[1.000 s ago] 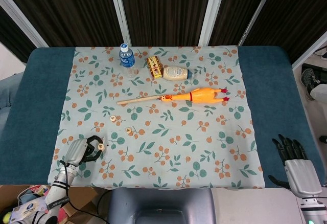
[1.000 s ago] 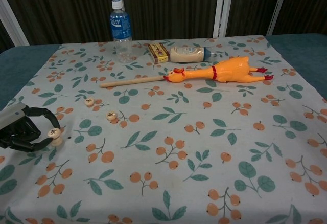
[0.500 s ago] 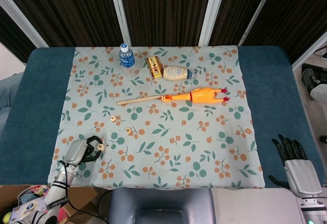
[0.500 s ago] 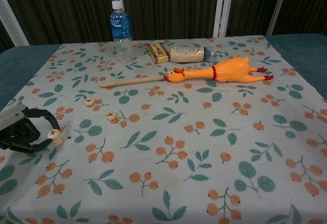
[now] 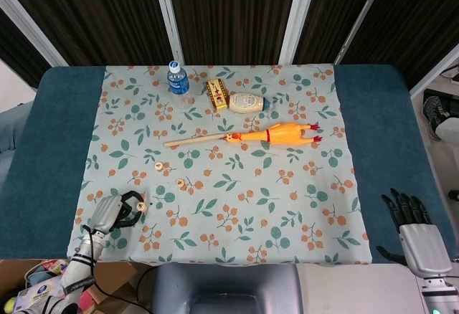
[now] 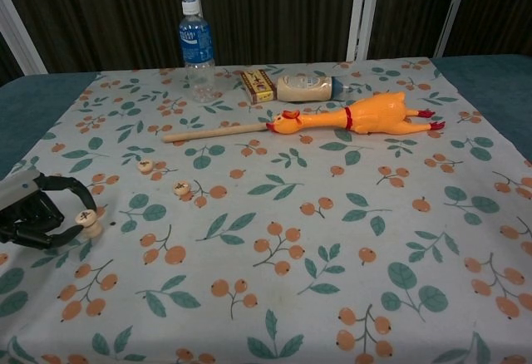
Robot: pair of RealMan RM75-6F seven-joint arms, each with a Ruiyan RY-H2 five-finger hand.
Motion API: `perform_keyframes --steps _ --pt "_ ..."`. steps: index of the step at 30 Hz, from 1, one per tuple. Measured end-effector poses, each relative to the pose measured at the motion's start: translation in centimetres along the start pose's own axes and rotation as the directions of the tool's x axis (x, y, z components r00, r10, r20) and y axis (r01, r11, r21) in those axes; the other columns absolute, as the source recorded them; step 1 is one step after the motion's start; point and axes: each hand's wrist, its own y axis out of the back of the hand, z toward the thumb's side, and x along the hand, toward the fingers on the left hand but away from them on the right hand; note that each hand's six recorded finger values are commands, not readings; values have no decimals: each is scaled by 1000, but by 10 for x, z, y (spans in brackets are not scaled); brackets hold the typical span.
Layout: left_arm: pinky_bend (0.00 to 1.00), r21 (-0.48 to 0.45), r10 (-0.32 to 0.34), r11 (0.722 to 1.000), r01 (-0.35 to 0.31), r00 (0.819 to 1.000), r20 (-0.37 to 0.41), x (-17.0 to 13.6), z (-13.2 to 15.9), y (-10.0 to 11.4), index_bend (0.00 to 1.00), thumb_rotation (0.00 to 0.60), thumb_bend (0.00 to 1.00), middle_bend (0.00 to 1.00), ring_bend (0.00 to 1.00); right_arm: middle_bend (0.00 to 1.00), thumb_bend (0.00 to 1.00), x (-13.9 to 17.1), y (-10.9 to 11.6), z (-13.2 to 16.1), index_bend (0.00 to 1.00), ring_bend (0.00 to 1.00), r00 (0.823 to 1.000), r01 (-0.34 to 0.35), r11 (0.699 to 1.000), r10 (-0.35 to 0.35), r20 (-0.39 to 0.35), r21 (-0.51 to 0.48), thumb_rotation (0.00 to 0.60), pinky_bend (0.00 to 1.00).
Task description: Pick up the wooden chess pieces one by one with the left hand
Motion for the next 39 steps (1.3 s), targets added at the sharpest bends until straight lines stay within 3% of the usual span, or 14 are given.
perform_keyframes --steps 18,39 --pt "1000 8 15 1000 -15 999 32 -1 10 7 415 600 400 1000 1000 0 133 1 2 -1 0 0 1000 7 1000 -7 0 -8 600 0" --pt "1000 62 -57 997 55 998 34 8 20 -9 375 600 396 1000 1000 0 132 0 3 -2 0 0 1000 5 1000 -5 1 -11 600 0"
